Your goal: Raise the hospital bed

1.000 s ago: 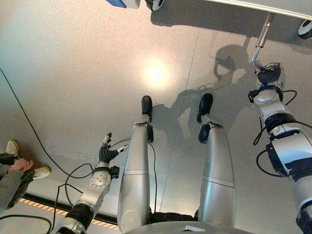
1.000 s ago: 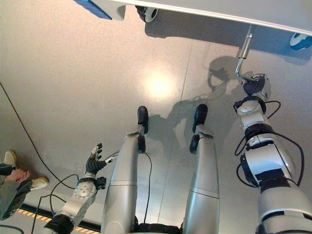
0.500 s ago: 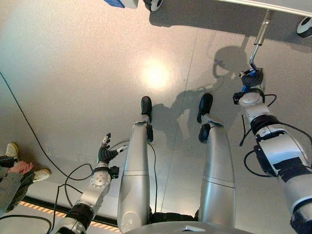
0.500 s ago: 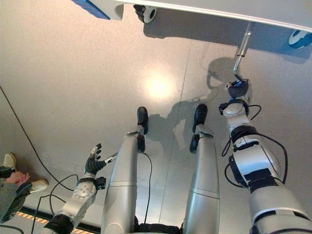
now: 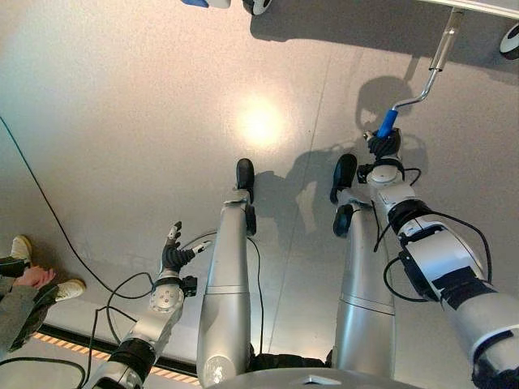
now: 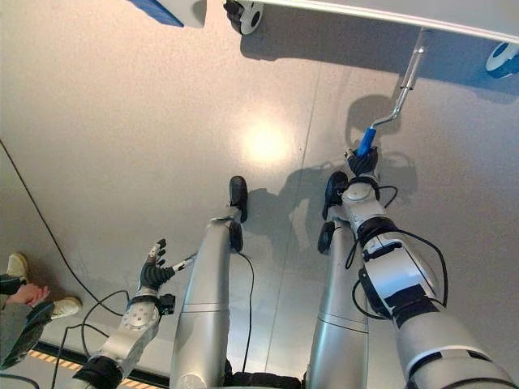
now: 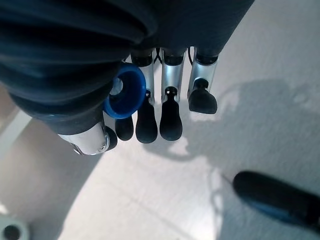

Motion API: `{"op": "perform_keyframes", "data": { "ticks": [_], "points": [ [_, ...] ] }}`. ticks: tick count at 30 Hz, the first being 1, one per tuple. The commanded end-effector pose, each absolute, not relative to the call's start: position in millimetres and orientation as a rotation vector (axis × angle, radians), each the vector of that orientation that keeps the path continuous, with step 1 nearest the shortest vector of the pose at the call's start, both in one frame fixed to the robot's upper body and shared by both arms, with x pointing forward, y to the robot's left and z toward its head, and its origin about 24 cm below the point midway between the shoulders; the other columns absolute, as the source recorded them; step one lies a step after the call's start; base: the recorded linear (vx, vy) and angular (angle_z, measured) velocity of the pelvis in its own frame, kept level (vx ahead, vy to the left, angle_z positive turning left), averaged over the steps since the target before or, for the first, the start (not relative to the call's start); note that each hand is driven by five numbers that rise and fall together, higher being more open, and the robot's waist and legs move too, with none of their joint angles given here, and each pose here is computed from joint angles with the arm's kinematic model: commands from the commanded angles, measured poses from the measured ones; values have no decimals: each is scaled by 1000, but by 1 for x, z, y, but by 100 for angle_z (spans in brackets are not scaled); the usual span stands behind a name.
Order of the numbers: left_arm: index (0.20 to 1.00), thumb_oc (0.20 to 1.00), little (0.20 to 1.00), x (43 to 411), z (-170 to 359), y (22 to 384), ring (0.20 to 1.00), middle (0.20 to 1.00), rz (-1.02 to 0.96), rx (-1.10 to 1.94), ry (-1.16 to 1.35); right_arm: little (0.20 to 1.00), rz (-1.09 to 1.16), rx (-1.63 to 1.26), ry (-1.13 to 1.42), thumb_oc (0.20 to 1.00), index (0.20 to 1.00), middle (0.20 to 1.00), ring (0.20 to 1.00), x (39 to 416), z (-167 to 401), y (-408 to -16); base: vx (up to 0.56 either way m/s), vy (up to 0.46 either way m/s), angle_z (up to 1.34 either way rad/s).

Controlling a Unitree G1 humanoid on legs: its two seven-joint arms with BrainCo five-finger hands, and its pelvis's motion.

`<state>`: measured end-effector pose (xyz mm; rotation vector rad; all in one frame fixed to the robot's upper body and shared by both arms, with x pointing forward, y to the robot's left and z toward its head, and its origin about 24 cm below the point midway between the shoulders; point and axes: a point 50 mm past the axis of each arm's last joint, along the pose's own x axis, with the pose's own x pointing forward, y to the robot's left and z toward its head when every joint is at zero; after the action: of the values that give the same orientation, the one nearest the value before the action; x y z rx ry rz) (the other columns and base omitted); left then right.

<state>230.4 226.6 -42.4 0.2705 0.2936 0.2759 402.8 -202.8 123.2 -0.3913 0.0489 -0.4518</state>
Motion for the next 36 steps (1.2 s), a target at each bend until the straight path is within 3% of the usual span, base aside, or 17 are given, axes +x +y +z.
{"op": "perform_keyframes", "data": {
  "ticks": [1,14,25,36],
  "points": [
    [1000,1000,1000,224,-45,234,1000,1000,320,280,309,200,-162,-321,-45,200,200,200,200,403,121,-113,0,0,0],
    [1000,1000,1000,218,-54,241,1000,1000,356,289,361,200,109,-131,-480,200,200,200,200,377,205,-51,0,0,0],
    [1000,1000,1000,211,-73,242,1000,1000,343,299,466,200,150,12,-807,200,200,200,200,342,267,-94,-21,3,-2],
    [1000,1000,1000,192,-90,245,1000,1000,304,322,559,200,79,117,-864,200,200,200,200,328,269,-134,-12,-29,-5]
  ]
}}
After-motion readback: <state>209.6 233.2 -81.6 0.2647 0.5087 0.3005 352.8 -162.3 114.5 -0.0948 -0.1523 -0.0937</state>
